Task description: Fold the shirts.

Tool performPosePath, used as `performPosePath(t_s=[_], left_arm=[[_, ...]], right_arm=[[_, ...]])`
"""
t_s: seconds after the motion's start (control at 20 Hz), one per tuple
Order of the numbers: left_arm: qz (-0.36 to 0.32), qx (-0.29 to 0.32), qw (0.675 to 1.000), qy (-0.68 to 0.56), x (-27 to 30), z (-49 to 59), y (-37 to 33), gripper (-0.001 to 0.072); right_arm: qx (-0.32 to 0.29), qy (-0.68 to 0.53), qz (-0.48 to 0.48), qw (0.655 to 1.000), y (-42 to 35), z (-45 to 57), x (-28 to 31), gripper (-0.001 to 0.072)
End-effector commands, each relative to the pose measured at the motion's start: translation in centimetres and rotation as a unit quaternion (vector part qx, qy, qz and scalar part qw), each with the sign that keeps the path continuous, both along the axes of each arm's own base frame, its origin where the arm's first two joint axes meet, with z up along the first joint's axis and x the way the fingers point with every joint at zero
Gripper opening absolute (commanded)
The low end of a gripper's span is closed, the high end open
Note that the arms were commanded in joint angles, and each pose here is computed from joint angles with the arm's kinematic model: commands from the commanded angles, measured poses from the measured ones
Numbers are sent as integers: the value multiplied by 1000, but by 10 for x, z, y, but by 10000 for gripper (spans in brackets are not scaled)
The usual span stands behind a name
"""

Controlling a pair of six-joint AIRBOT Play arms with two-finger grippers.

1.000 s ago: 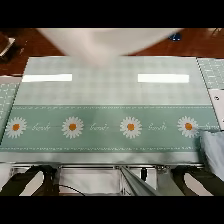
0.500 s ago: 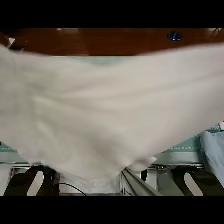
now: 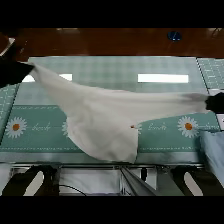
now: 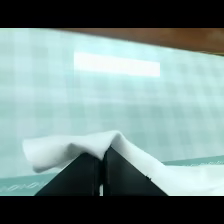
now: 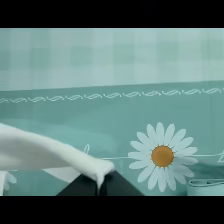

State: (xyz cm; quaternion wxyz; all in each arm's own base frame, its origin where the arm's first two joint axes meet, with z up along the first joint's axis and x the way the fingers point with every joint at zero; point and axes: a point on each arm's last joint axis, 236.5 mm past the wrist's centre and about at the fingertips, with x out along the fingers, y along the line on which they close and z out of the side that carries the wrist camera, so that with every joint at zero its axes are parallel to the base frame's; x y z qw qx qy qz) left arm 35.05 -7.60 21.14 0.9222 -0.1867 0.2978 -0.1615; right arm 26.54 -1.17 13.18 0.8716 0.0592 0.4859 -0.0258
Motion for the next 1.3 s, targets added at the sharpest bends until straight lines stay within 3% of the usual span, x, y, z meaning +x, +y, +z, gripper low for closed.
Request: performPosePath(t_s=[0.0, 0.2, 0.4, 0.45, 0.5, 0.55, 0.75, 0.85, 1.05, 1.25], left_arm=[[12, -11, 999, 34, 75, -68, -12, 18], [-16, -11, 998, 61, 159, -101, -46, 18], [-66, -14, 992, 102, 194, -136, -92, 21], [-68, -22, 990, 121, 194, -147, -100, 129], [-73, -28, 987, 144, 189, -157, -106, 382], [-85, -25, 982, 169, 180, -167, -108, 511], [-113, 58, 941, 314, 112, -189, -22, 510], [-93, 48, 926, 361, 79, -179, 23, 510], [-21, 16, 926, 377, 9, -189, 52, 510], [-37, -51, 893, 445, -88, -239, 3, 510]], right_arm=[[34, 52, -51, 997, -21, -89, 41, 22], [120, 94, -81, 985, -33, -148, 102, 23], [183, 141, -86, 969, -25, -197, 145, 23], [199, 146, -89, 965, -22, -203, 155, 30], [210, 146, -94, 962, -21, -205, 162, 155], [216, 149, -93, 960, -20, -203, 167, 412], [119, 172, -93, 973, -98, -160, 150, 412], [89, 167, -145, 971, -149, -134, 126, 411], [120, 146, -251, 949, -178, -144, 58, 407], [204, 103, -234, 945, -114, -178, 36, 407]])
